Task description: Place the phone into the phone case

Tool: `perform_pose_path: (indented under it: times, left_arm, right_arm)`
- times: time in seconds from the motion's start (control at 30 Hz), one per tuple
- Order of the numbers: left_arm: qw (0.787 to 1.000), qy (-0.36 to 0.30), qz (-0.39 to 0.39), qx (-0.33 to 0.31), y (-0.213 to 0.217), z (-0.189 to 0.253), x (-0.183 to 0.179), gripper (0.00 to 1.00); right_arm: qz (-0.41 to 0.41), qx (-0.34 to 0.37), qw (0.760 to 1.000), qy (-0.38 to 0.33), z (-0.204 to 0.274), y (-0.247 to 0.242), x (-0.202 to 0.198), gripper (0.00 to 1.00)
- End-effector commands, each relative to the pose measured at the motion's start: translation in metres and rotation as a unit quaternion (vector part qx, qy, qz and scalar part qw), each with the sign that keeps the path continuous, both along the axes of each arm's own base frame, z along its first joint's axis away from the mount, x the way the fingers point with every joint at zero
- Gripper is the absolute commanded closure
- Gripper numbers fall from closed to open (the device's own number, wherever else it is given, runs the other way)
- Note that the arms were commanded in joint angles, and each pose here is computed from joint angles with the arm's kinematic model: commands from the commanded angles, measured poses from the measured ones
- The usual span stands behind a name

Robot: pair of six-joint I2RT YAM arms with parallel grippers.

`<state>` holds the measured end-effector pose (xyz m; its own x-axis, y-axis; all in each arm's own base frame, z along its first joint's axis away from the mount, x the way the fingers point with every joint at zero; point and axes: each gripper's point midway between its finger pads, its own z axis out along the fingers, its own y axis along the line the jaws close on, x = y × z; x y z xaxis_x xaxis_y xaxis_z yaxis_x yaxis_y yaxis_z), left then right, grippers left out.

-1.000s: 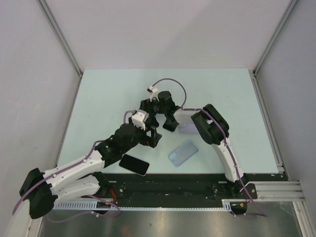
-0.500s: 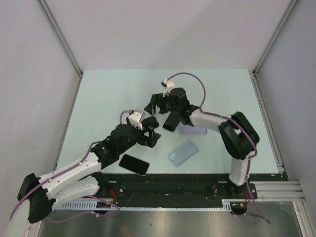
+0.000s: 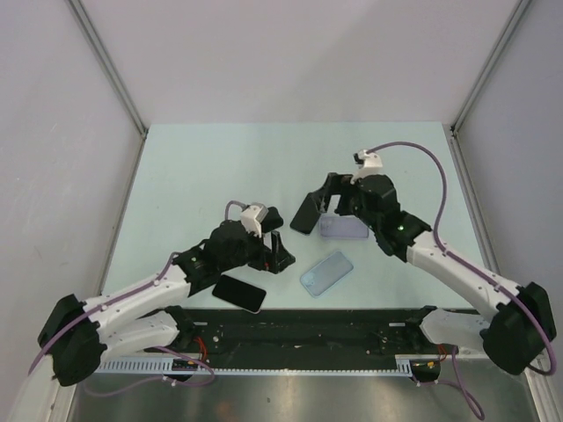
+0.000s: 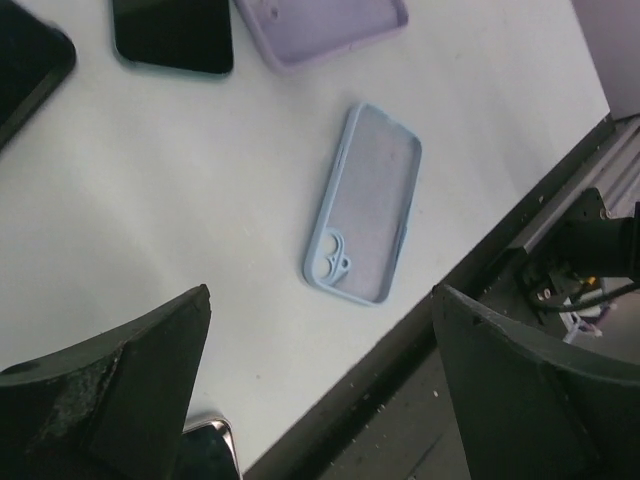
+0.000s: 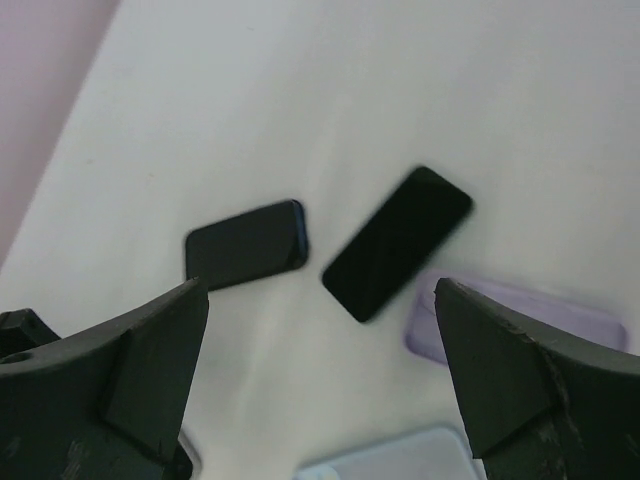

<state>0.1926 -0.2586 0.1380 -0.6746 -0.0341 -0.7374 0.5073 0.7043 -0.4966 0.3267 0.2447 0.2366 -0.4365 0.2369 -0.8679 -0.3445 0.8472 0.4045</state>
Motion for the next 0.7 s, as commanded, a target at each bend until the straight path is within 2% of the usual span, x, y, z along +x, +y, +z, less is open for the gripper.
perform_pose_path:
  times: [0.0,0.07,0.17,0.47,0.67]
  left_arm:
    - [0.993,0.114,-0.012,-0.011,-0.015,-0.03,-0.027,0.04]
    - [0.99,0.137,-0.012,-0.012,-0.021,-0.037,-0.033,0.04]
    - [0.986,0.163,-0.023,-0.007,-0.032,-0.049,-0.044,0.04]
    - [0.975,0.22,-0.015,-0.011,-0.039,-0.086,-0.06,0.04]
    - [0.966,0.254,-0.039,-0.003,-0.055,-0.104,-0.069,0.04]
  right_arm:
    - [-0.081,-0.051,0.992,0.083,-0.048,-0.068,-0.021,0.0]
    - [-0.112,-0.048,0.984,0.13,-0.074,-0.097,-0.024,0.0]
    - [-0.11,-0.036,0.978,0.175,-0.105,-0.113,-0.042,0.0]
    - [-0.088,-0.032,0.965,0.244,-0.154,-0.117,-0.065,0.0]
    - [-0.064,-0.014,0.965,0.255,-0.165,-0.11,-0.063,0.0]
